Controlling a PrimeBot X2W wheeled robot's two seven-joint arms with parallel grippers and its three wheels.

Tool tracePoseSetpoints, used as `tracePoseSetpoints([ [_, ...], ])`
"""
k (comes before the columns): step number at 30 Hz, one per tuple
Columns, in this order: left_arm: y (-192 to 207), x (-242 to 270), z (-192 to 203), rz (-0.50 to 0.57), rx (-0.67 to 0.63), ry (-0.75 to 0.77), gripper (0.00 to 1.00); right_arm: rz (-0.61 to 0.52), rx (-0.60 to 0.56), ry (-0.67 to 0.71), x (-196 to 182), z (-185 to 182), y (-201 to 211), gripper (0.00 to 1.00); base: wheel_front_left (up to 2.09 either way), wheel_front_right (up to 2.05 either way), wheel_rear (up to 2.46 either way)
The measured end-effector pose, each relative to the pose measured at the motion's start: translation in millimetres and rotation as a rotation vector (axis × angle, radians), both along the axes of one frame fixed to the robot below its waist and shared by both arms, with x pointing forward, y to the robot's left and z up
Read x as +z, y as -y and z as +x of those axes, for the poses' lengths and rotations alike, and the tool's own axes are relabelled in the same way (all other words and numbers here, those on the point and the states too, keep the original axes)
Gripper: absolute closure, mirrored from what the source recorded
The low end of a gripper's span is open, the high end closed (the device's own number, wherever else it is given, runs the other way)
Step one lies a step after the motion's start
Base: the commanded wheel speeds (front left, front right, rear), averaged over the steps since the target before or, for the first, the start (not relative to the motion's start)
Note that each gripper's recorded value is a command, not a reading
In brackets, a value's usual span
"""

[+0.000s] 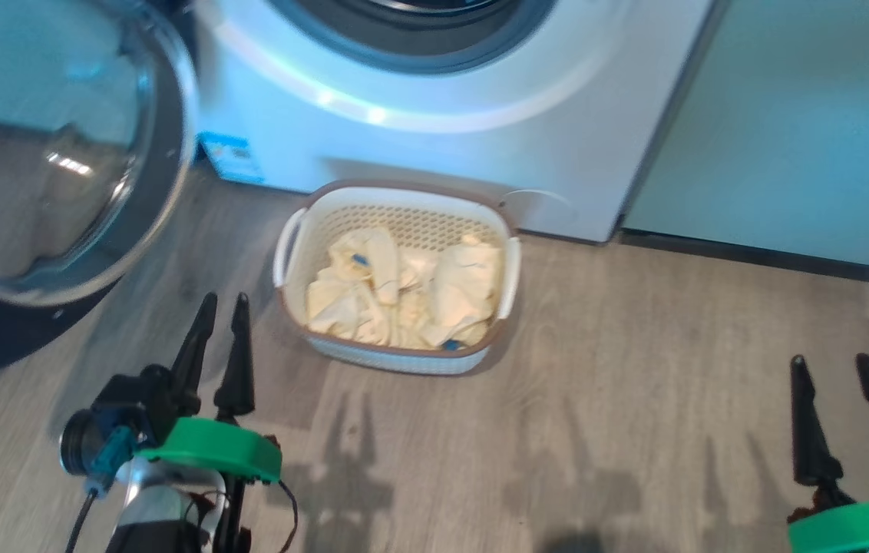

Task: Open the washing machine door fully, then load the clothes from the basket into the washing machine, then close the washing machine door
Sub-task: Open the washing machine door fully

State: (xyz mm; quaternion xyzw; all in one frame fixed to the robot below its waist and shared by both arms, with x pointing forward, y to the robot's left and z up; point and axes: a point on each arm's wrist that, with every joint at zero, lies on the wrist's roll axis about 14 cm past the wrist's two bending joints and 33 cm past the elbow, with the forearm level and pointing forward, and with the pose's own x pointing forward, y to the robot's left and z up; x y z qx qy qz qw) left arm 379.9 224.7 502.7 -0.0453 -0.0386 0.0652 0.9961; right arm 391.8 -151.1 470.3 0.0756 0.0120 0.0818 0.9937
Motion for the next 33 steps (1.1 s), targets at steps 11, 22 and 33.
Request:
tracePoseSetpoints([
  [11, 32.9, -8.1, 13.5, -0.002, -0.111, -0.050, 0.00, -0.009, -0.090, -0.003, 4.6, -34.2, 27.6, 0.00, 0.00, 0.00, 0.00],
  [22, 53.4, -16.8, 3.8, 0.017, -0.180, -0.102, 0.00, -0.017, -0.144, 0.001, 7.7, -59.7, 42.6, 0.00, 0.00, 0.00, 0.00],
  [33, 51.5, -10.1, 3.8, 0.025, -0.173, -0.083, 0.00, -0.010, -0.157, 0.011, 10.4, -60.2, 44.3, 0.00, 0.00, 0.00, 0.00],
])
